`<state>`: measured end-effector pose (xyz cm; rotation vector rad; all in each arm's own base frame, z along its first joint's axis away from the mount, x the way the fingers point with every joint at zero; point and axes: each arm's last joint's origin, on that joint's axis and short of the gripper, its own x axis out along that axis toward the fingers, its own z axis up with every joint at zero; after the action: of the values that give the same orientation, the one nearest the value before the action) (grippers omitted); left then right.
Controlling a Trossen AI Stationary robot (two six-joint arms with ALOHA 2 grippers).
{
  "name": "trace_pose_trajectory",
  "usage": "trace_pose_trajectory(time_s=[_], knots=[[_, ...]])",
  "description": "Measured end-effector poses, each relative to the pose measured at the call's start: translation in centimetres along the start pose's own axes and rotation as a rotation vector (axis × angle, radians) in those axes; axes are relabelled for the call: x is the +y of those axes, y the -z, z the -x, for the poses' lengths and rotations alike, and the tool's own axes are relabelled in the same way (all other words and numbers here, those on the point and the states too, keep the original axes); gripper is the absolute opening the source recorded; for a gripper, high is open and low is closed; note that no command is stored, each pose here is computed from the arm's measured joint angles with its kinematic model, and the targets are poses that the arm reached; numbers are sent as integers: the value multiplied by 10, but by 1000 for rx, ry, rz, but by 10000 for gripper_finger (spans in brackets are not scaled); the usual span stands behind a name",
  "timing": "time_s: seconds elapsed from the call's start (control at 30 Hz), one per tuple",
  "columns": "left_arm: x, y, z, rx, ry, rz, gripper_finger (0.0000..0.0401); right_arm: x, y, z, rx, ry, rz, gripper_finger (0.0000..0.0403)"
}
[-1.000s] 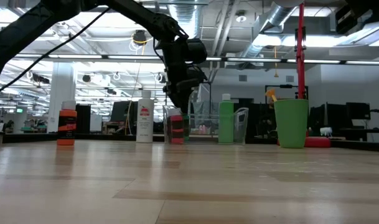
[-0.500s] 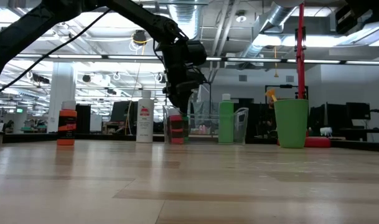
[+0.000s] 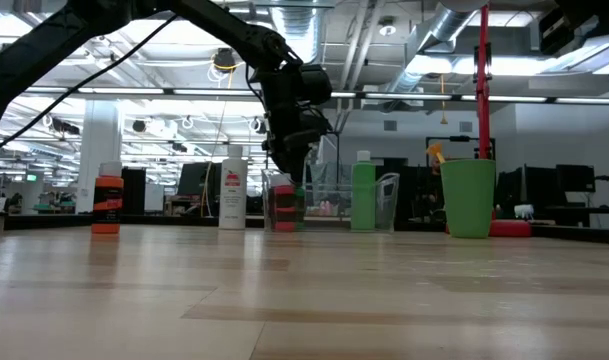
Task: Pick & Place Paint Supplies
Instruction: Put the small green paint bottle into the transparent bin, then put the small orange paint bottle into the transparent bin
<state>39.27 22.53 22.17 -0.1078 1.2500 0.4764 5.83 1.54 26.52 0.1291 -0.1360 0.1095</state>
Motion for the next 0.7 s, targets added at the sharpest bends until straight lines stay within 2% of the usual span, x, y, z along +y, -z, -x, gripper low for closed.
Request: trace_pose_trajectory(time_s=[0.37, 0.6, 0.7], knots=[[0, -1, 4, -14, -1, 1, 144, 0, 0, 0, 0, 0, 0, 21], [3, -2, 28, -64, -14, 10, 185, 0, 0, 0, 0, 0, 0, 21], [5, -1, 50, -112, -23, 37, 200, 0, 0, 0, 0, 0, 0, 21]])
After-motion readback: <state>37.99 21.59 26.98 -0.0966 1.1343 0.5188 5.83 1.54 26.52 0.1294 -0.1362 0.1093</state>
